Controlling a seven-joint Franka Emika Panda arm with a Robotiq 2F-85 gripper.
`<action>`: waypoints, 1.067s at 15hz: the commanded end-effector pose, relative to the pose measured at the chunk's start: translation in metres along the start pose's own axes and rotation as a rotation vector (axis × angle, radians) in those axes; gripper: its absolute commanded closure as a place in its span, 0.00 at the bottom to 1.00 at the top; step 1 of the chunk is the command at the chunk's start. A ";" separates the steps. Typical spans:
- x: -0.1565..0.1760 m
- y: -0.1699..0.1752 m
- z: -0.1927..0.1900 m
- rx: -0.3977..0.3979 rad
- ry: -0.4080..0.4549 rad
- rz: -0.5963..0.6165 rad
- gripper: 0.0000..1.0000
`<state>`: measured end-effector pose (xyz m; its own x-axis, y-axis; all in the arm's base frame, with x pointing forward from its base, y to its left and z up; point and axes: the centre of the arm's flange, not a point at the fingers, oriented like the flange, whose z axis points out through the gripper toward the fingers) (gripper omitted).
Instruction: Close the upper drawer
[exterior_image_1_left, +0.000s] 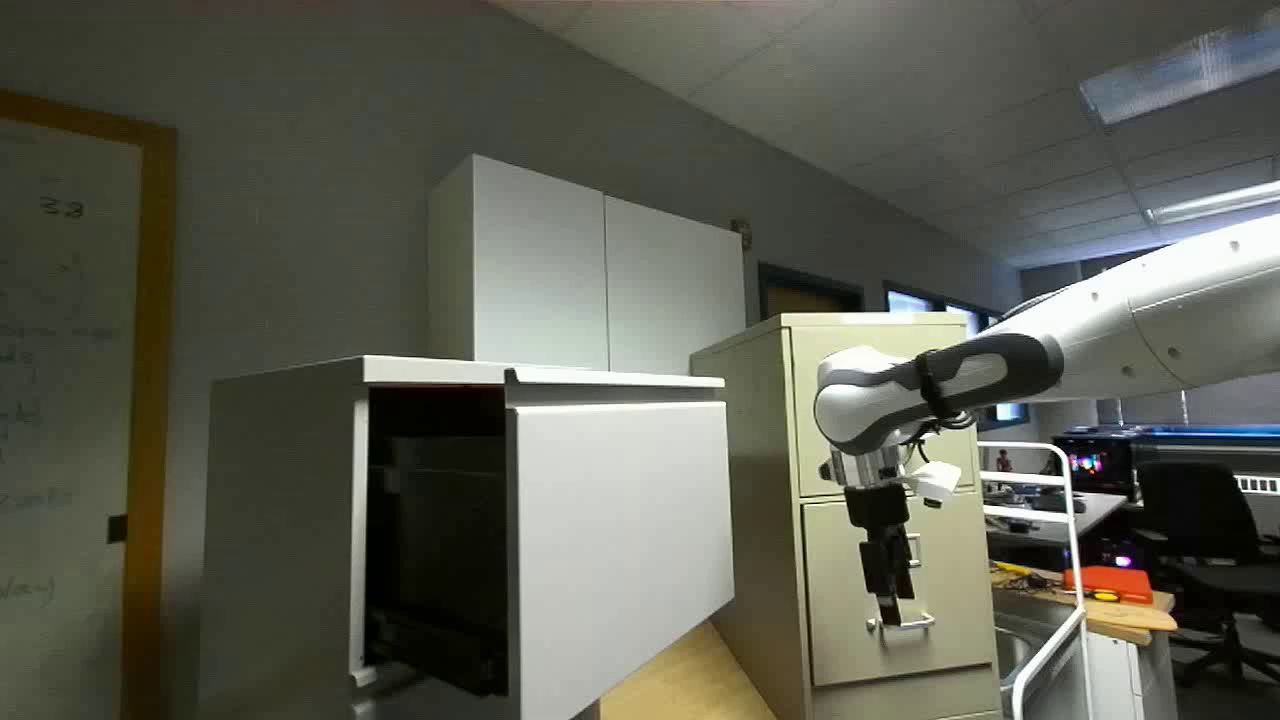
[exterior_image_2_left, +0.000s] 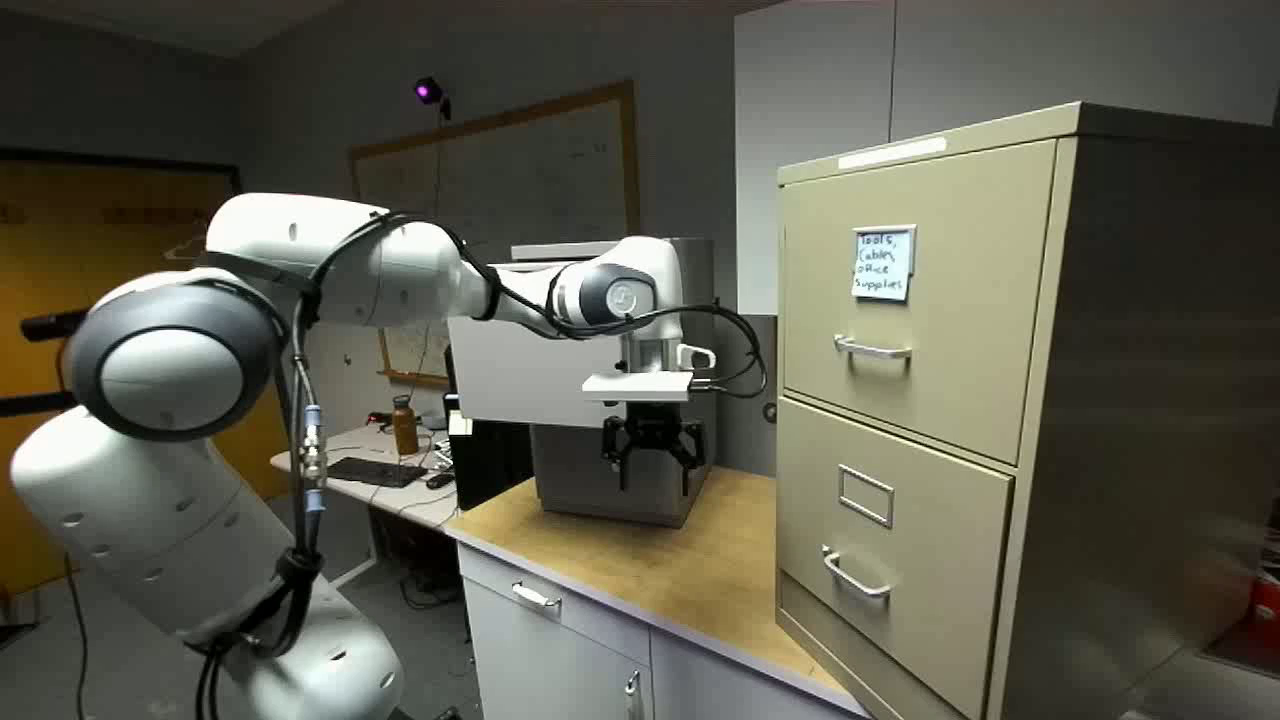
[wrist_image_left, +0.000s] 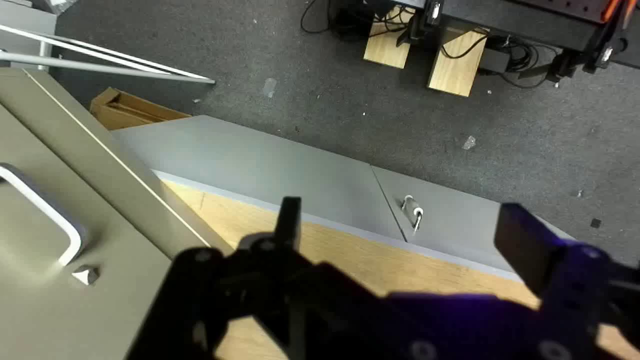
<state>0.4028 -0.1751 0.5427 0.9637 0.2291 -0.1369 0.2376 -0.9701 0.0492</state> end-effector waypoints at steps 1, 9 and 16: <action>0.000 0.000 0.000 -0.001 0.001 0.000 0.00; 0.000 0.000 -0.001 -0.002 0.004 0.001 0.00; 0.003 0.000 -0.001 -0.012 0.000 0.004 0.00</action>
<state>0.4040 -0.1753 0.5415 0.9635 0.2289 -0.1388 0.2375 -0.9701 0.0490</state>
